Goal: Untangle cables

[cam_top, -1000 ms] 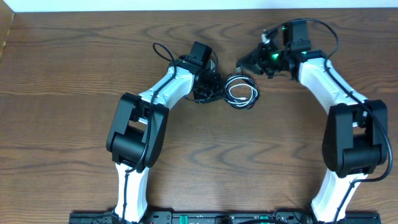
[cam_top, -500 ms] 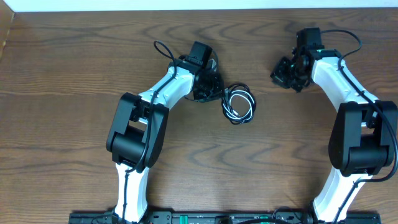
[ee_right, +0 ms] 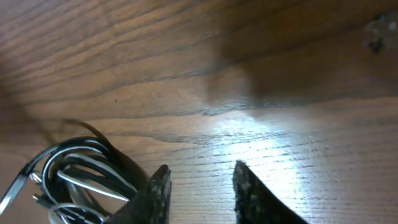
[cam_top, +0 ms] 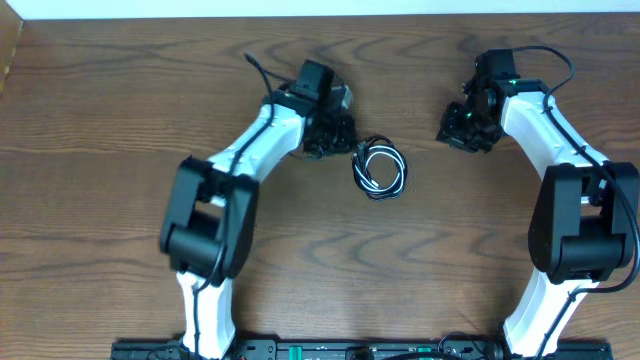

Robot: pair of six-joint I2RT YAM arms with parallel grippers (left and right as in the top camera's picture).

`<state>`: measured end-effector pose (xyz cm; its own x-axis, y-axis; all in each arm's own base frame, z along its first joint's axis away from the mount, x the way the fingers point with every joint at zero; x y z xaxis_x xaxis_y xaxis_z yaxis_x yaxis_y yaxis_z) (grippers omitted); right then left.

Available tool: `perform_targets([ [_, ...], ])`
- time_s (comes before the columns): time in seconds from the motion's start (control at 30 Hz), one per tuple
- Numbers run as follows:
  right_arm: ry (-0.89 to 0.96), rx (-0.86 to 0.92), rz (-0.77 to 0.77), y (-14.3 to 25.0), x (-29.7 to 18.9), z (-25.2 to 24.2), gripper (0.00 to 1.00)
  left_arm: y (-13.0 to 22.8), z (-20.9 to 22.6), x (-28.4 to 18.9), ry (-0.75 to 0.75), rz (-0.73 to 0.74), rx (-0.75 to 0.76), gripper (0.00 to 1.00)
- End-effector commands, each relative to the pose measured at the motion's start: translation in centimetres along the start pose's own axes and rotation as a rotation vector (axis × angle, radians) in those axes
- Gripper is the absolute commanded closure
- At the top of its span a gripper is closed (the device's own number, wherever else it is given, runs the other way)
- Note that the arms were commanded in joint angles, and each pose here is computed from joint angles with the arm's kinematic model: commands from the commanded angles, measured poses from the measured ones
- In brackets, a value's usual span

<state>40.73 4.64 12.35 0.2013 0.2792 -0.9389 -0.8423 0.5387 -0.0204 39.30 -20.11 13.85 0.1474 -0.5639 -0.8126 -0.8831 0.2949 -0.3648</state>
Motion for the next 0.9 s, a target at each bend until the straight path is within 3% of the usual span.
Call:
perform_targets([
  [0.0,-0.028,-0.029,-0.016,-0.2,-1.1,0.3,0.66,-1.8,-3.0,-4.7,-0.006,-0.111,0.18,0.78],
  [0.23,-0.023,-0.036,-0.018,-0.5,-1.2,-0.1,0.53,-0.6,-5.4,-3.7,0.022,-0.05,0.215,0.76],
  [0.53,-0.014,-0.014,-0.019,-1.2,-1.6,-1.3,0.49,1.4,-9.5,0.3,0.027,0.048,0.347,0.73],
  [0.87,-0.002,-0.012,-0.007,-1.2,-1.7,-1.9,0.48,2.7,-9.0,5.3,-0.176,0.082,0.088,0.69],
])
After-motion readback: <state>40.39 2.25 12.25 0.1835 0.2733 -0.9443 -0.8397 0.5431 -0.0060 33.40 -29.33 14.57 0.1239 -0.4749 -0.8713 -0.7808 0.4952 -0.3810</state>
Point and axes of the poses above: each gripper's point midway between its finger pads, its own x axis out along the fingers, its own z axis along the line the jaws close on, y = z × x, the point moved 9 cm from there along -x, back along the fingers, and after that the axes turned 14 degrees about x, right-handed, at the moved point
